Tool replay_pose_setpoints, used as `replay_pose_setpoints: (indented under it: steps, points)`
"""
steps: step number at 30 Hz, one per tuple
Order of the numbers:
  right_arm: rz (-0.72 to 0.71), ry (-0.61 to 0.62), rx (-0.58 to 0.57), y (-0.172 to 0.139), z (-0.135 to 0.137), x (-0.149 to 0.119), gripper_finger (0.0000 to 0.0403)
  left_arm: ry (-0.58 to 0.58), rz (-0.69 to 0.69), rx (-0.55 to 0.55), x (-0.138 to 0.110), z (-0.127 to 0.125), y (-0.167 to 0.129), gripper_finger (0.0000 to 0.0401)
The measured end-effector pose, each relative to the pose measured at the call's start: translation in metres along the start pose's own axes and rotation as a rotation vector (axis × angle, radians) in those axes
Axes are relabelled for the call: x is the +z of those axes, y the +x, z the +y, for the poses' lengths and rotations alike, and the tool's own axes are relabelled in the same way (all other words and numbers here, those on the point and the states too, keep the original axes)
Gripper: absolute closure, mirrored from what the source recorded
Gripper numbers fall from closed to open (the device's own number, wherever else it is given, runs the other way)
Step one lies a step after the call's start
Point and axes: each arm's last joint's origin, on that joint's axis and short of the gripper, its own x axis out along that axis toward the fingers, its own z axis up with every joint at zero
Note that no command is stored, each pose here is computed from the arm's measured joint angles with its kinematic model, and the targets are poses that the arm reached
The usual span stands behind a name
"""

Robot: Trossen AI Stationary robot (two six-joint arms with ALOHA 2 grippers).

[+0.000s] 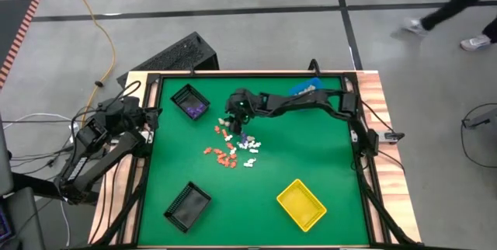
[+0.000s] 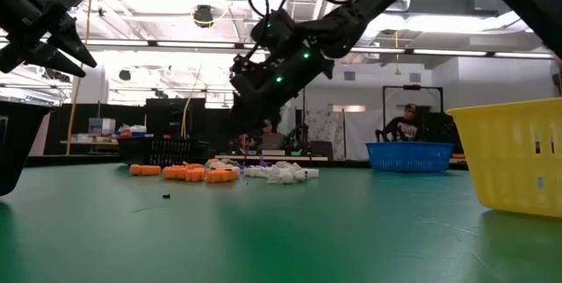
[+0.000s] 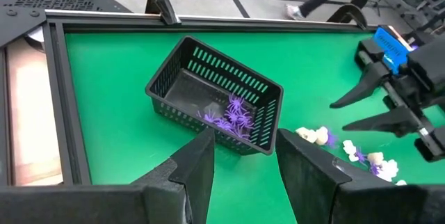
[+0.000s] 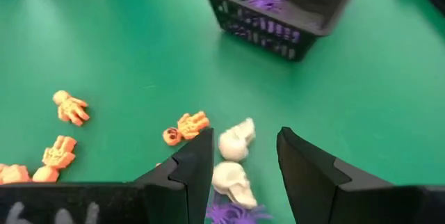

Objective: Sort Halloween decoration
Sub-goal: Put the skull toy into the blue basket

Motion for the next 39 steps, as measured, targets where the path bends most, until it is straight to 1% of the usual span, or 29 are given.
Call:
replay_pose_setpoints:
  steps: [4,8,12,16,19,25,28,33,39]
  points:
    - [0.022,-0.008,0.025,0.010,0.002,-0.007,0.0221,0.000,0.000,0.000,0.000,0.000,0.000,0.0258]
    - [0.096,-0.004,0.030,0.015,0.002,-0.018,0.0222,0.000,0.000,0.000,0.000,0.000,0.000,0.0258]
    - [0.059,-0.042,0.030,0.018,0.001,-0.016,0.0223,0.000,0.000,0.000,0.000,0.000,0.000,0.0258]
    - [0.068,-0.028,0.029,0.025,0.000,-0.023,0.0223,0.000,0.000,-0.001,0.000,0.000,0.000,0.0258]
    - [0.114,-0.009,0.033,0.033,0.002,-0.035,0.0223,0.000,0.000,0.000,0.000,0.000,0.000,0.0258]
    - [0.128,0.025,0.028,0.038,0.003,-0.040,0.0226,0.000,0.002,0.002,0.000,0.000,0.000,0.0258]
    - [0.132,0.036,0.024,0.038,0.001,-0.040,0.0240,0.000,0.002,0.006,0.000,0.000,0.000,0.0258]
    - [0.158,0.105,0.013,0.037,-0.001,-0.043,0.0283,-0.001,0.003,0.007,0.000,0.000,0.000,0.0258]
    - [0.157,0.109,0.015,0.035,-0.001,-0.041,0.0287,-0.002,0.002,0.010,0.000,0.000,0.000,0.0258]
